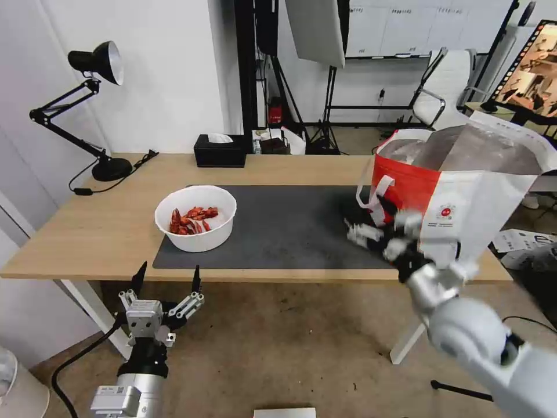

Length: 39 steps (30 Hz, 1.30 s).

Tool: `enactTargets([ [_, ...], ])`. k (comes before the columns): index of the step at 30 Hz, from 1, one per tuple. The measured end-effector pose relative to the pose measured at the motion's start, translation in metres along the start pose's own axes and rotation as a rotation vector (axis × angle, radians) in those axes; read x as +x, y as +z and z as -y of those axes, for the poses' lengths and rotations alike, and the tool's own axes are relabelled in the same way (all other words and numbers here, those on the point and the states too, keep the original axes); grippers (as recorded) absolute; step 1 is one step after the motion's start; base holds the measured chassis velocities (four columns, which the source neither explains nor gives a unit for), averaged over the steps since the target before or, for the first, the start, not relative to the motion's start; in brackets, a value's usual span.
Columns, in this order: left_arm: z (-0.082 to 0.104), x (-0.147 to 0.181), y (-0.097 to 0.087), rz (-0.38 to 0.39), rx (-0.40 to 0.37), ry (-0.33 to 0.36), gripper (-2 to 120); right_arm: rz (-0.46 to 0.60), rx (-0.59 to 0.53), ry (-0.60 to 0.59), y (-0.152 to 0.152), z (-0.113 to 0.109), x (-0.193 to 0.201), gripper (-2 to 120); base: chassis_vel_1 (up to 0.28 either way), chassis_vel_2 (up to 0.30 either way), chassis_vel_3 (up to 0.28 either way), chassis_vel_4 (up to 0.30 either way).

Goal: Pick up the trash from the table and place it into the takeout bag.

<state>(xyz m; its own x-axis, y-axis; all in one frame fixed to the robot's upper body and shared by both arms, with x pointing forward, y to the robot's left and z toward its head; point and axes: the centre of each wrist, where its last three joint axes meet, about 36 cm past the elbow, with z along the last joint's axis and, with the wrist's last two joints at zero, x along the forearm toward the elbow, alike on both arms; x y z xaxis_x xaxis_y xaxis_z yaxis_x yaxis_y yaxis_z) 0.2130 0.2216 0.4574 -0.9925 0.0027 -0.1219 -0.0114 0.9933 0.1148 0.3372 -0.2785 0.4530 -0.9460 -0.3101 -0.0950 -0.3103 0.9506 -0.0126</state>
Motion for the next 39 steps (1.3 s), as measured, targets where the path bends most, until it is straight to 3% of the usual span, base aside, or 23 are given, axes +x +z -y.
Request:
enactTargets([
  [5, 0.001, 0.001, 0.005, -0.013, -0.002, 0.005, 100, -0.074, 0.02, 0.118, 0.04, -0.016, 0.034, 100, 0.0, 0.0, 0.0, 0.0],
  [9, 0.001, 0.001, 0.007, -0.017, -0.006, 0.01, 100, -0.113, 0.013, 0.155, 0.055, -0.024, 0.046, 100, 0.0, 0.0, 0.0, 0.0],
  [26, -0.005, -0.009, 0.011, -0.032, -0.004, 0.015, 100, -0.129, 0.008, 0.162, 0.059, -0.027, 0.047, 100, 0.0, 0.0, 0.0, 0.0],
  [32, -0.027, -0.04, -0.011, -0.042, 0.046, -0.017, 100, -0.129, 0.008, 0.162, 0.059, -0.027, 0.047, 100, 0.0, 0.0, 0.0, 0.0],
  [36, -0.05, -0.072, -0.037, -0.093, 0.135, -0.024, 100, -0.129, 0.007, 0.162, 0.059, -0.027, 0.047, 100, 0.0, 0.0, 0.0, 0.0],
  [39, -0.062, -0.087, -0.045, -0.124, 0.174, -0.008, 100, -0.129, 0.007, 0.162, 0.059, -0.026, 0.046, 100, 0.0, 0.0, 0.0, 0.0],
])
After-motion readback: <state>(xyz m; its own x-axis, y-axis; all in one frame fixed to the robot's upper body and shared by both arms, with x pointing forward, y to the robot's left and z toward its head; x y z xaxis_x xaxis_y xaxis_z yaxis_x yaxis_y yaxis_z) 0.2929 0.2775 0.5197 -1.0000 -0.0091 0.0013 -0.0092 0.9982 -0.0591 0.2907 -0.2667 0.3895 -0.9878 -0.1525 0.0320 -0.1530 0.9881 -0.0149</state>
